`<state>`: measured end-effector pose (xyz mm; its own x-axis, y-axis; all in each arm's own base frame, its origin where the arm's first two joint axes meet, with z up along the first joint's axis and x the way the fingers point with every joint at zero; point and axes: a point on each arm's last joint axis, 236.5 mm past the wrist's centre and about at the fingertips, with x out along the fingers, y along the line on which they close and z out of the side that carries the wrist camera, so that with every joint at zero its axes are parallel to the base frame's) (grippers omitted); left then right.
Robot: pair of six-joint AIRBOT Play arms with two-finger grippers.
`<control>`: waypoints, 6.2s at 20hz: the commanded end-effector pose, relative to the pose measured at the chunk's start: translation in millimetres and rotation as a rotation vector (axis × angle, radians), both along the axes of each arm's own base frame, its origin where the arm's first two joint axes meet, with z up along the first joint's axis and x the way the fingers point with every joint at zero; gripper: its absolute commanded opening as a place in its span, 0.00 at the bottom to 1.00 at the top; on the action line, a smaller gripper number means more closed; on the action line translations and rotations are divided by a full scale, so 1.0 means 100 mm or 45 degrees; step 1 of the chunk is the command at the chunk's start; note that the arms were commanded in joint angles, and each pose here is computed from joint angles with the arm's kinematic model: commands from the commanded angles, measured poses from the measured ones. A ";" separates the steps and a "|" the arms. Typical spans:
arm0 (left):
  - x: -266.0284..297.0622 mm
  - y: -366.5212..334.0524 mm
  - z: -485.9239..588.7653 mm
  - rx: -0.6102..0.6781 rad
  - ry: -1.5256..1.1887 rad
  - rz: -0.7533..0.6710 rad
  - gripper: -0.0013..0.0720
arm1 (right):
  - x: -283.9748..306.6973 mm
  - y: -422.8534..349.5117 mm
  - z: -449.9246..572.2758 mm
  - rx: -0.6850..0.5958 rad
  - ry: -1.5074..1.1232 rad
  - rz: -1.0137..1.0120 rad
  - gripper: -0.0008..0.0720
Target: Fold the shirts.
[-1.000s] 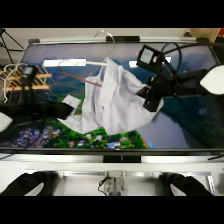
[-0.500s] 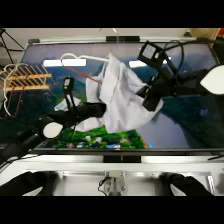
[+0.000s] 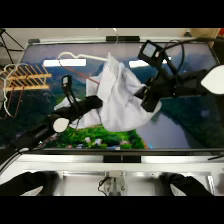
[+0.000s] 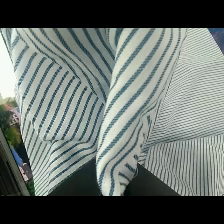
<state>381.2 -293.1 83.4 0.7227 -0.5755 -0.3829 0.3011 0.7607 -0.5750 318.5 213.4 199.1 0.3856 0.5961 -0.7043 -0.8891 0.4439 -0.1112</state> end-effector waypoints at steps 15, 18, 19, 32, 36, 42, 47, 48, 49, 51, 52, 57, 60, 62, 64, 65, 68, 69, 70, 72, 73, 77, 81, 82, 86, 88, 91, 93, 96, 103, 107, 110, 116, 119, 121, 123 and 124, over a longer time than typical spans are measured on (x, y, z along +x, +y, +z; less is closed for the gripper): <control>0.51 2.33 1.68 -0.065 -0.382 0.599 0.09 | -0.13 0.08 0.01 0.031 0.047 0.058 0.12; 0.52 2.46 1.87 -0.071 -0.429 0.636 0.09 | -0.16 0.05 -0.03 -0.003 0.044 0.086 0.12; 0.53 2.52 1.90 -0.070 -0.436 0.654 0.09 | -0.15 0.03 -0.04 -0.018 0.040 0.079 0.12; 0.12 2.24 1.55 0.273 -0.276 0.368 0.09 | 0.17 0.02 0.13 0.065 -0.070 -0.078 0.11; 0.10 2.23 1.56 0.277 -0.276 0.363 0.09 | 0.21 -0.04 0.11 0.027 -0.088 -0.092 0.11; 0.20 2.34 1.40 0.393 -0.262 0.369 0.09 | 0.18 0.11 0.23 0.132 -0.095 -0.062 0.11; 0.26 2.54 1.36 0.412 -0.247 0.430 0.09 | 0.17 0.19 0.32 0.189 -0.117 -0.036 0.11; 0.26 2.60 1.37 0.412 -0.246 0.449 0.09 | 0.17 0.19 0.32 0.184 -0.122 -0.031 0.11; 0.26 2.63 1.39 0.411 -0.250 0.461 0.09 | 0.19 0.16 0.30 0.159 -0.130 -0.039 0.11; 0.25 2.61 1.54 0.377 -0.283 0.464 0.09 | 0.24 0.05 0.21 0.082 -0.144 -0.055 0.11; 0.24 2.56 1.66 0.318 -0.303 0.463 0.09 | 0.24 0.01 0.16 0.043 -0.137 -0.054 0.11; 0.11 2.01 2.38 0.057 -0.433 0.329 0.09 | 0.24 0.07 -0.03 0.003 -0.075 -0.026 0.11; -0.14 1.42 2.74 -0.006 -0.532 0.144 0.09 | 0.32 0.24 0.09 0.079 -0.123 -0.067 0.11; -0.30 1.12 2.86 -0.038 -0.568 0.042 0.09 | 0.44 0.30 0.32 0.210 -0.171 -0.150 0.11; -0.41 0.94 2.83 -0.044 -0.550 -0.033 0.09 | 0.49 0.28 0.60 0.271 -0.252 -0.184 0.11; -0.46 0.87 2.77 -0.034 -0.523 -0.069 0.09 | 0.49 0.26 0.76 0.291 -0.288 -0.204 0.11; -0.63 0.79 2.61 0.014 -0.443 -0.159 0.09 | 0.53 0.03 1.15 0.284 -0.399 -0.317 0.11; -0.69 0.78 2.59 0.024 -0.430 -0.179 0.09 | 0.55 -0.08 1.23 0.285 -0.415 -0.385 0.11; -0.75 0.78 2.56 0.036 -0.415 -0.199 0.09 | 0.57 -0.16 1.29 0.292 -0.414 -0.448 0.11; -0.80 0.76 2.46 0.074 -0.379 -0.233 0.10 | 0.54 -0.18 1.24 0.312 -0.344 -0.488 0.11; -0.79 0.75 2.40 0.091 -0.362 -0.240 0.12 | 0.48 -0.14 1.13 0.299 -0.276 -0.471 0.11; -0.73 0.82 2.44 0.294 -0.524 -0.276 0.92 | 0.27 -0.15 0.79 0.187 -0.091 -0.437 0.11; -0.58 1.09 3.06 0.515 -0.870 -0.126 0.83 | 0.13 -0.11 0.59 0.128 0.030 -0.390 0.11; -0.56 1.10 3.24 0.495 -0.951 -0.077 0.83 | 0.10 -0.04 0.54 0.125 0.058 -0.362 0.11; -0.35 0.81 3.29 0.420 -1.027 -0.073 0.86 | 0.05 0.35 0.37 0.097 0.083 -0.244 0.11; -0.17 0.57 3.08 0.421 -0.987 -0.117 0.86 | 0.10 0.51 0.34 0.119 0.068 -0.222 0.11; 0.09 0.35 2.84 0.417 -0.963 -0.123 0.84 | 0.22 0.60 0.36 0.155 0.034 -0.230 0.11; 0.20 0.23 2.70 0.415 -0.937 -0.136 0.84 | 0.27 0.60 0.39 0.168 0.008 -0.239 0.11; 0.29 0.06 2.49 0.400 -0.889 -0.165 0.83 | 0.31 0.62 0.43 0.187 -0.020 -0.243 0.11; 0.44 -0.10 2.63 0.264 -0.990 -0.061 0.56 | 0.23 0.71 0.46 0.215 -0.007 -0.184 0.11; 0.49 -0.10 2.65 0.252 -1.011 -0.035 0.56 | 0.20 0.74 0.47 0.219 -0.008 -0.154 0.11; 0.49 -0.10 2.64 0.243 -1.000 -0.037 0.20 | 0.18 0.76 0.48 0.219 -0.020 -0.128 0.11; 0.59 0.21 2.90 0.242 -1.047 0.055 0.09 | 0.23 0.73 0.66 0.275 -0.087 -0.162 0.73; 0.61 0.55 3.23 0.233 -1.106 0.150 0.09 | 0.22 0.65 0.75 0.264 -0.138 -0.176 0.73; 0.57 0.63 3.31 0.195 -1.091 0.165 0.09 | 0.29 0.64 0.80 0.271 -0.179 -0.196 0.71; 0.53 0.58 3.24 0.212 -1.043 0.119 0.09 | 0.39 0.66 0.95 0.336 -0.250 -0.221 0.70; 0.52 0.55 3.17 0.227 -1.014 0.094 0.09 | 0.43 0.67 1.03 0.371 -0.284 -0.232 0.70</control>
<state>437.0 -238.3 406.1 0.8495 -0.4756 0.2282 0.5015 0.8624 -0.0694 348.7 281.2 282.5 0.5683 0.6660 -0.4832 -0.7935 0.5990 -0.1076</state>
